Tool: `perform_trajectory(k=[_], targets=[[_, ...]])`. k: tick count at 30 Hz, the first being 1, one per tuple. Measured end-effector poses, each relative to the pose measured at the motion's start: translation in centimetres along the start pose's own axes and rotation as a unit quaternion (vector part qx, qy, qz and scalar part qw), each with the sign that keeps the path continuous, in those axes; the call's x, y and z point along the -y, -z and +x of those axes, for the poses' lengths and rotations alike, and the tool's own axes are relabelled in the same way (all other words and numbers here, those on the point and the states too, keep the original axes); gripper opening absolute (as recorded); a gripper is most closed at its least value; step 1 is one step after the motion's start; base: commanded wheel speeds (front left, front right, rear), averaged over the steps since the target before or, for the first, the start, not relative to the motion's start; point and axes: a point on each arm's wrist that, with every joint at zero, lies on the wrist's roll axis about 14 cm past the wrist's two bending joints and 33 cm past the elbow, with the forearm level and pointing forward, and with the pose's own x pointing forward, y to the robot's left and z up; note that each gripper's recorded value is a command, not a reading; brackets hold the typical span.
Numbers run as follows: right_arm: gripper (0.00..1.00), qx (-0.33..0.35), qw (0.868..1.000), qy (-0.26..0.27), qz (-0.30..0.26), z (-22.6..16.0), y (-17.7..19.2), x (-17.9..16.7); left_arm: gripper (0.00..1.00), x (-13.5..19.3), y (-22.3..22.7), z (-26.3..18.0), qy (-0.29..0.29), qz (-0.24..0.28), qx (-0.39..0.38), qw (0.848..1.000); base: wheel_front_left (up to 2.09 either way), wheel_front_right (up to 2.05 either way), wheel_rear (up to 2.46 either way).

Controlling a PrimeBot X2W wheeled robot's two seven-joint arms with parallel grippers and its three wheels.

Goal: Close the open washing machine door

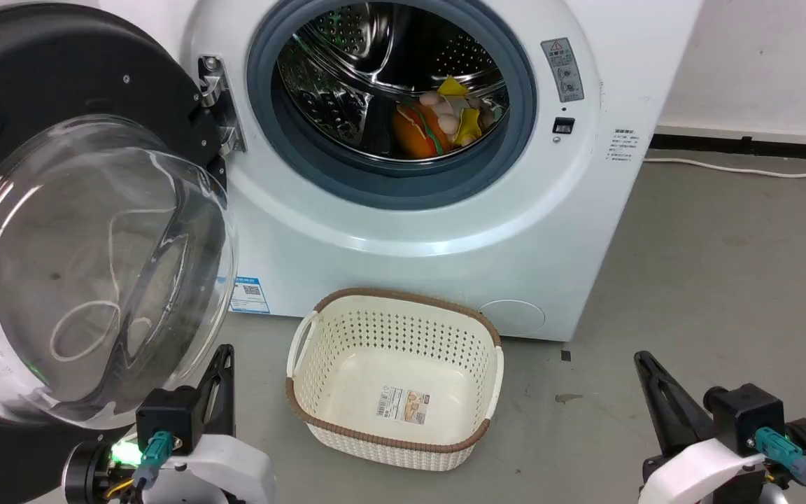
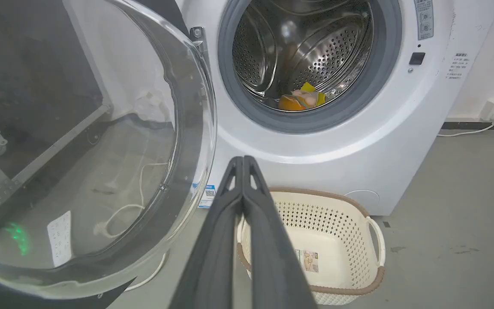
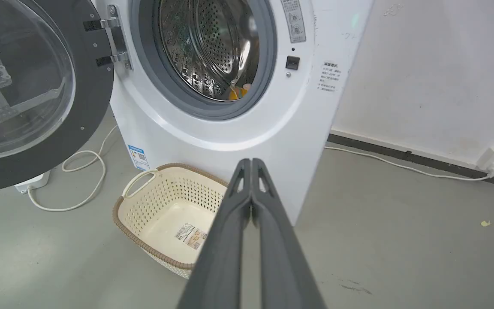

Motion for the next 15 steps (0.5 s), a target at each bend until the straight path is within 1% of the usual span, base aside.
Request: perform_trajectory(k=[15], targets=[[0.0, 0.0, 1.0, 0.0, 0.0, 0.0, 0.0, 0.01, 0.0, 0.0, 0.0, 0.0, 0.0, 0.0, 0.0, 1.0, 0.0, 0.0, 0.0]])
